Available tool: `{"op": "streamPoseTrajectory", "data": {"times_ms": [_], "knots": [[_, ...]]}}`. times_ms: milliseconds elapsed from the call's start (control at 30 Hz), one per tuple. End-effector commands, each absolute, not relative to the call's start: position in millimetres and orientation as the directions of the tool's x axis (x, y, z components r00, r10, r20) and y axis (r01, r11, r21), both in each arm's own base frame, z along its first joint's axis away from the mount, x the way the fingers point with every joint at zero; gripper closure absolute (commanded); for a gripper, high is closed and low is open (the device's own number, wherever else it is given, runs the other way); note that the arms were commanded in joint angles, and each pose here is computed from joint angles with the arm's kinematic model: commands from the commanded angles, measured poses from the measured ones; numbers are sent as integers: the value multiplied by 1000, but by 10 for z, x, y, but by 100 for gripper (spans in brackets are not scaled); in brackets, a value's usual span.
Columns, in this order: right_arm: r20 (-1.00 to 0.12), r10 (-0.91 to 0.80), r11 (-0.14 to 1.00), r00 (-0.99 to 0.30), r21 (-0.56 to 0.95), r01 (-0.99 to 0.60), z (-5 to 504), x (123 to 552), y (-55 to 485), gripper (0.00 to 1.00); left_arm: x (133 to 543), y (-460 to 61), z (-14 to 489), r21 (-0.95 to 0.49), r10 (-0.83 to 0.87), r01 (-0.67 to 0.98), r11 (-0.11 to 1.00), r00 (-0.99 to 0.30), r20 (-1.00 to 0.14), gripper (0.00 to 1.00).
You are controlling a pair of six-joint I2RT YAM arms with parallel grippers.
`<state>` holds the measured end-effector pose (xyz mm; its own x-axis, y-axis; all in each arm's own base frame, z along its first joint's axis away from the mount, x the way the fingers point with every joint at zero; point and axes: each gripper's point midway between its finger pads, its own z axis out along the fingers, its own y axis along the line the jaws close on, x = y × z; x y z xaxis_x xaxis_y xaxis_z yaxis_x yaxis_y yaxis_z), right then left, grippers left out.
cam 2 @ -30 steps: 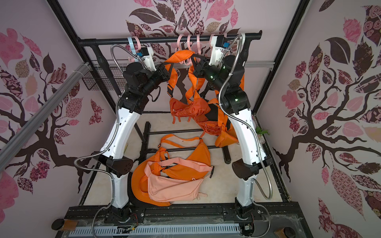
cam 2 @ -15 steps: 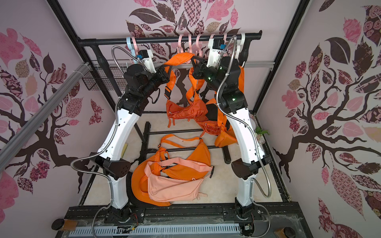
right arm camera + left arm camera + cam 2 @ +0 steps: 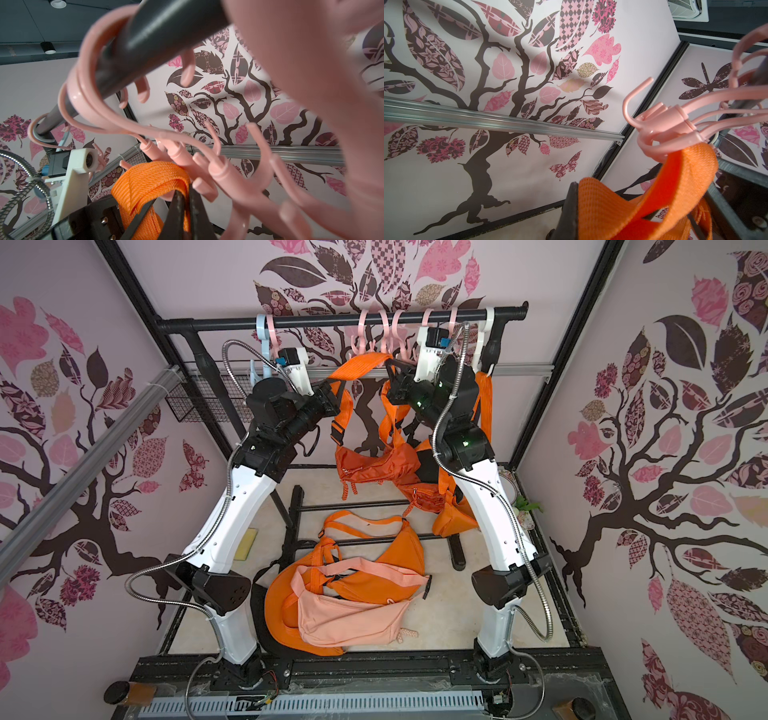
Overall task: Hang the bag on a hook
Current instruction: Hang the bag on the hook.
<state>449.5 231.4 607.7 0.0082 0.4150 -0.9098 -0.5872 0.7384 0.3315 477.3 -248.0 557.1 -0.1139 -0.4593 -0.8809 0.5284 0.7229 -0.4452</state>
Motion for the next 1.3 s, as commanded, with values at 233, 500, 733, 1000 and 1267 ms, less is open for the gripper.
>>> {"op": "streamPoseTrajectory", "data": {"times_ms": [233, 500, 733, 1000, 1267], "knots": [[-897, 422, 700, -134, 416, -580, 5783, 4199, 2249, 100, 4603, -2468, 5001, -426, -360, 471, 772, -228, -905, 100], [-909, 392, 708, -140, 396, -585, 5815, 4163, 2255, 62, 4502, -2565, 5062, -439, -346, 519, 733, -271, -898, 100], [-920, 370, 686, -131, 365, -629, 5952, 4030, 2287, 41, 4455, -2690, 5067, -442, -325, 559, 702, -302, -897, 95], [-923, 384, 697, -43, 320, -642, 6154, 3775, 2141, 21, 4285, -2770, 5088, -433, -319, 600, 673, -293, -901, 66], [-905, 426, 685, 11, 315, -657, 6413, 3488, 1996, 15, 3988, -3074, 5185, -393, -266, 711, 583, -290, -919, 41]]}}
